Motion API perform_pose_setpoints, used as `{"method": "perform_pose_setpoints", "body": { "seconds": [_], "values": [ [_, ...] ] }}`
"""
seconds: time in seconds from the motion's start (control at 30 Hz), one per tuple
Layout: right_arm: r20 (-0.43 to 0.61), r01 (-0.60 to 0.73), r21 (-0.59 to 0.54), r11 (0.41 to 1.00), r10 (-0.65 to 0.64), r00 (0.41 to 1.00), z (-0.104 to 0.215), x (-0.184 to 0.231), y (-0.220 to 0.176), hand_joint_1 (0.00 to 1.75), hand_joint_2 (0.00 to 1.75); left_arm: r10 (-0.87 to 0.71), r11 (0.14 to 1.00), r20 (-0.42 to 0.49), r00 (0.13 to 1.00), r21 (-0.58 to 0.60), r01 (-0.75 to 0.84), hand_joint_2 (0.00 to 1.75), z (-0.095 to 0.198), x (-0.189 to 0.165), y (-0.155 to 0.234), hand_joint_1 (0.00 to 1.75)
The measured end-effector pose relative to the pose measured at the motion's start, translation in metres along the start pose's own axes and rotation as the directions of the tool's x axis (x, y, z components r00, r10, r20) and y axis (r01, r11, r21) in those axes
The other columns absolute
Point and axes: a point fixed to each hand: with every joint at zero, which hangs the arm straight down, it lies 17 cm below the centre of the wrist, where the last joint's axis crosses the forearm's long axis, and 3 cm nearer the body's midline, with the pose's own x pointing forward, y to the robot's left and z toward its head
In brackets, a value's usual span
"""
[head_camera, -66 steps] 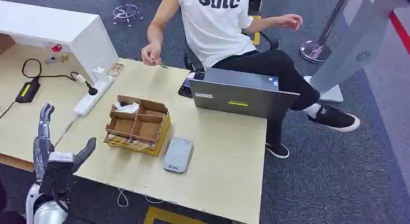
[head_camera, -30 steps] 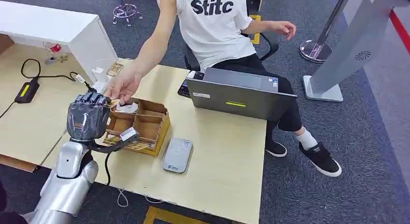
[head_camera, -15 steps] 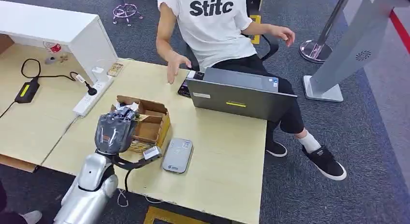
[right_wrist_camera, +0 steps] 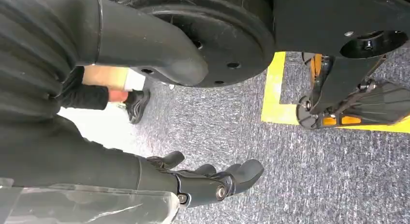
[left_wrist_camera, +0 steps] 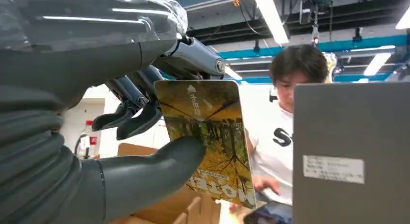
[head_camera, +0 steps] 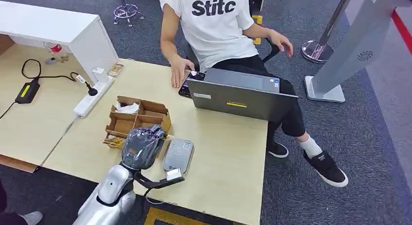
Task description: Pass the card to the sensor for recognition and then transmit it.
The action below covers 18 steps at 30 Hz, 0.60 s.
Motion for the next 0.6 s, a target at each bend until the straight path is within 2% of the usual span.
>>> {"method": "perform_pose_setpoints", "body": {
  "seconds": [0.2, 0.6],
  "values": [
    [0.002, -0.008, -0.001, 1.0, 0.008, 1.0, 0.0, 0.0, 0.0, 0.0, 1.75, 0.011, 0.999, 0.001, 1.0, -0.046, -0.011, 1.75, 0.001, 0.013, -0.017, 1.75],
    [0.002, -0.031, -0.001, 1.0, 0.031, 1.0, 0.0, 0.0, 0.0, 0.0, 1.75, 0.032, 0.967, -0.029, 0.999, -0.253, -0.038, 1.75, 0.029, 0.021, -0.096, 1.75]
  ]
}}
